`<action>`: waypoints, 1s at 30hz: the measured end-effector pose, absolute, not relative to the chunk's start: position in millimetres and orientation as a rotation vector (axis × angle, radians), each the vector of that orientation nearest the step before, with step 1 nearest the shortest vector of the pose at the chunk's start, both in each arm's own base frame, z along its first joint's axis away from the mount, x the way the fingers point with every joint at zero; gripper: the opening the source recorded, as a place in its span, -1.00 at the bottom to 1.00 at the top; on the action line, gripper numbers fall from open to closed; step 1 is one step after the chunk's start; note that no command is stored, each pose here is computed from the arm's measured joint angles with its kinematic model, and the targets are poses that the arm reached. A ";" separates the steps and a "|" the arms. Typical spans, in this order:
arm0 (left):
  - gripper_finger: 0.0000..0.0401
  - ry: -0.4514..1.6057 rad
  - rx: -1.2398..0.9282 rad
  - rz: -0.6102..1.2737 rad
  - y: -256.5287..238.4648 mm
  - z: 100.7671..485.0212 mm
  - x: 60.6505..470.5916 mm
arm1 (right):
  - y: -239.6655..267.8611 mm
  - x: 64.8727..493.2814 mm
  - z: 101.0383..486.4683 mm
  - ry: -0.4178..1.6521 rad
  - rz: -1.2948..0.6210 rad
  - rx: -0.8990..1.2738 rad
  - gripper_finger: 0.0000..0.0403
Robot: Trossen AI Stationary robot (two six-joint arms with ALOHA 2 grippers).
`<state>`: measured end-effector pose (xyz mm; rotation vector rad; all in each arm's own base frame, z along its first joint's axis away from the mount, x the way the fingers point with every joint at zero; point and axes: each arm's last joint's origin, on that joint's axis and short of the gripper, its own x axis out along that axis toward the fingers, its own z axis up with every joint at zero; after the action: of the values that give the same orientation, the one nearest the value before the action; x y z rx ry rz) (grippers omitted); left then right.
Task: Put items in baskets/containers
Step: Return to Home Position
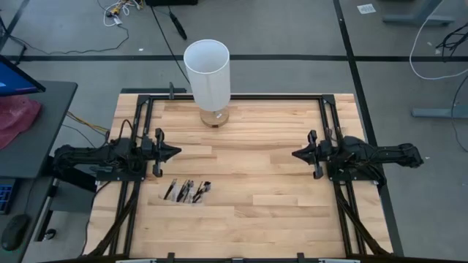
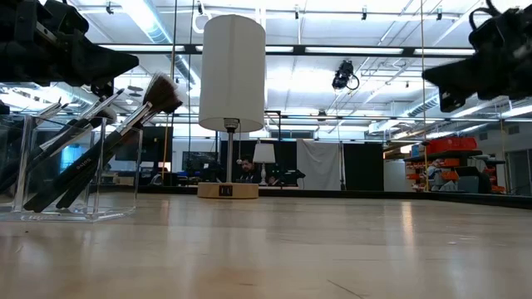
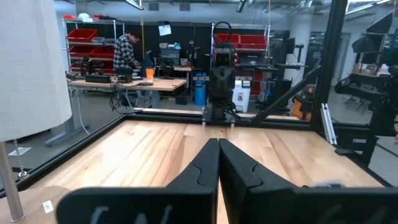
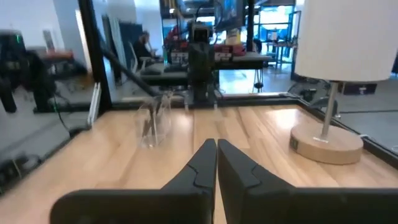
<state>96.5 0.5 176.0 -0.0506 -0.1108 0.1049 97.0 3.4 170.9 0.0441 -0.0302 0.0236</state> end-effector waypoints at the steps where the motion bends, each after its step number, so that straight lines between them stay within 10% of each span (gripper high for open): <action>1: -0.95 -0.111 -0.050 0.105 0.5 176.0 96.5 | 3.5 97.3 168.8 -0.011 0.027 0.029 -0.91; 30: -0.95 -0.112 -0.050 0.104 0.4 176.1 96.5 | 4.5 96.9 169.9 -0.023 0.054 0.010 -0.91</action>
<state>96.5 0.4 176.1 -0.0503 -0.1116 0.1041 96.9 4.5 169.9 0.0101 -0.0231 0.0537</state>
